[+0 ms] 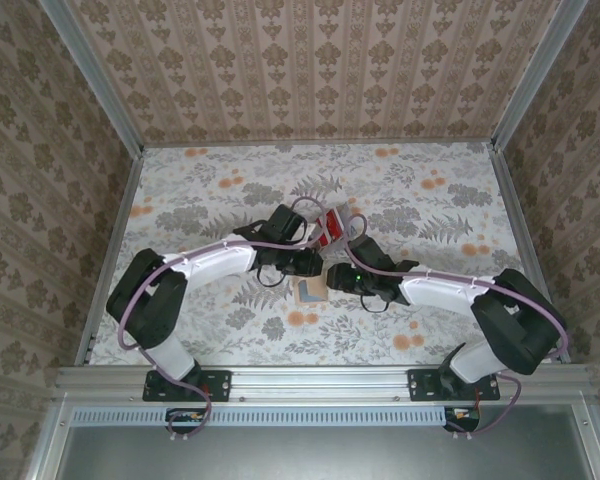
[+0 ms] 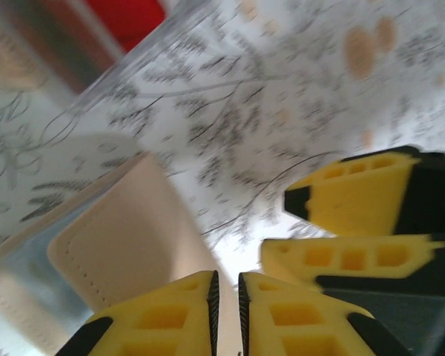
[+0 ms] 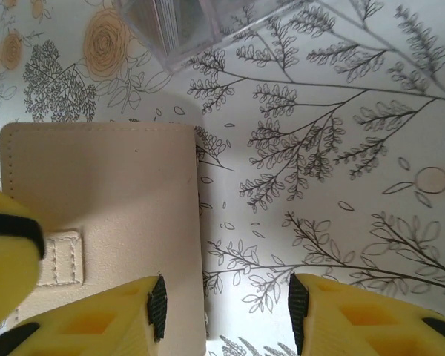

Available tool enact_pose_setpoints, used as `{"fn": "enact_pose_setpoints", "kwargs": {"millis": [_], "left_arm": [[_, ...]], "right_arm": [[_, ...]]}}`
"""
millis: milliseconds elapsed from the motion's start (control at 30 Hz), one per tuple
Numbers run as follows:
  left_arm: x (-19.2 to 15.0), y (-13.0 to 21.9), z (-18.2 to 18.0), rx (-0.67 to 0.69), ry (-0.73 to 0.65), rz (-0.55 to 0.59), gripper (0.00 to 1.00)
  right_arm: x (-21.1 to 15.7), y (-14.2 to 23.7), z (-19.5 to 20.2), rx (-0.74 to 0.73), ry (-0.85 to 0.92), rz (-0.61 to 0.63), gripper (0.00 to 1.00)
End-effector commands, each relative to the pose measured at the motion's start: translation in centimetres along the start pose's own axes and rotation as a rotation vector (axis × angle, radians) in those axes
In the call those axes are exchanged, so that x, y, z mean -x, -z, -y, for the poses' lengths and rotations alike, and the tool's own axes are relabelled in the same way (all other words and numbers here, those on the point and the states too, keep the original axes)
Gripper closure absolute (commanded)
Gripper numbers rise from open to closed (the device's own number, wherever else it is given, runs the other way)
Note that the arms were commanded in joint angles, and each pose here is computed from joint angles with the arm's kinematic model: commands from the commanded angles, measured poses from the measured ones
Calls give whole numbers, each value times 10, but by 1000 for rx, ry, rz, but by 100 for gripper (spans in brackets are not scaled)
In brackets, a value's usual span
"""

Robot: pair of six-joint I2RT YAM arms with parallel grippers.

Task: Put the credit cards into the card holder

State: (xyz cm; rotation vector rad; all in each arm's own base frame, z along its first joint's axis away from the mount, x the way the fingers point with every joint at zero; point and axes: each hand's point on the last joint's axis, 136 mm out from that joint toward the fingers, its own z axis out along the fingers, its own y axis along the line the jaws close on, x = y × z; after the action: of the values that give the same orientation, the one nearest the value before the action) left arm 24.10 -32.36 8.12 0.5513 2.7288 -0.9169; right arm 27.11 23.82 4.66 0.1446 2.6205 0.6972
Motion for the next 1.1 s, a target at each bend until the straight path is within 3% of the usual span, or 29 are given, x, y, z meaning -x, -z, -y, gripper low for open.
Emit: {"fn": "enact_pose_setpoints", "kwargs": {"millis": [0,233,600,667,733,767,833,1000,1067], "left_arm": [[-15,6,-25,85,9,-23,86],[-49,2,-63,163,83,-38,93],[-81,-18,-101,197,157,-62,100],[-84,-18,-105,201,166,-57,100],[-85,-17,-106,203,170,-56,100],[-84,-15,-106,201,169,-52,100],[-80,-10,-105,207,165,-32,100],[-63,13,-103,233,146,34,91],[-55,22,-102,237,140,65,88]], "right_arm": [[-3,-9,-13,56,-17,-21,49],[-9,-30,-34,101,-2,-73,44],[-24,-62,-82,337,-78,-164,43],[-27,-64,-96,394,-80,-182,46],[-29,-65,-102,411,-77,-189,58],[-30,-64,-101,404,-74,-185,67],[-27,-60,-93,362,-59,-166,76],[-12,-20,-46,75,77,-59,81],[-1,11,-18,-113,164,-5,80]]}}
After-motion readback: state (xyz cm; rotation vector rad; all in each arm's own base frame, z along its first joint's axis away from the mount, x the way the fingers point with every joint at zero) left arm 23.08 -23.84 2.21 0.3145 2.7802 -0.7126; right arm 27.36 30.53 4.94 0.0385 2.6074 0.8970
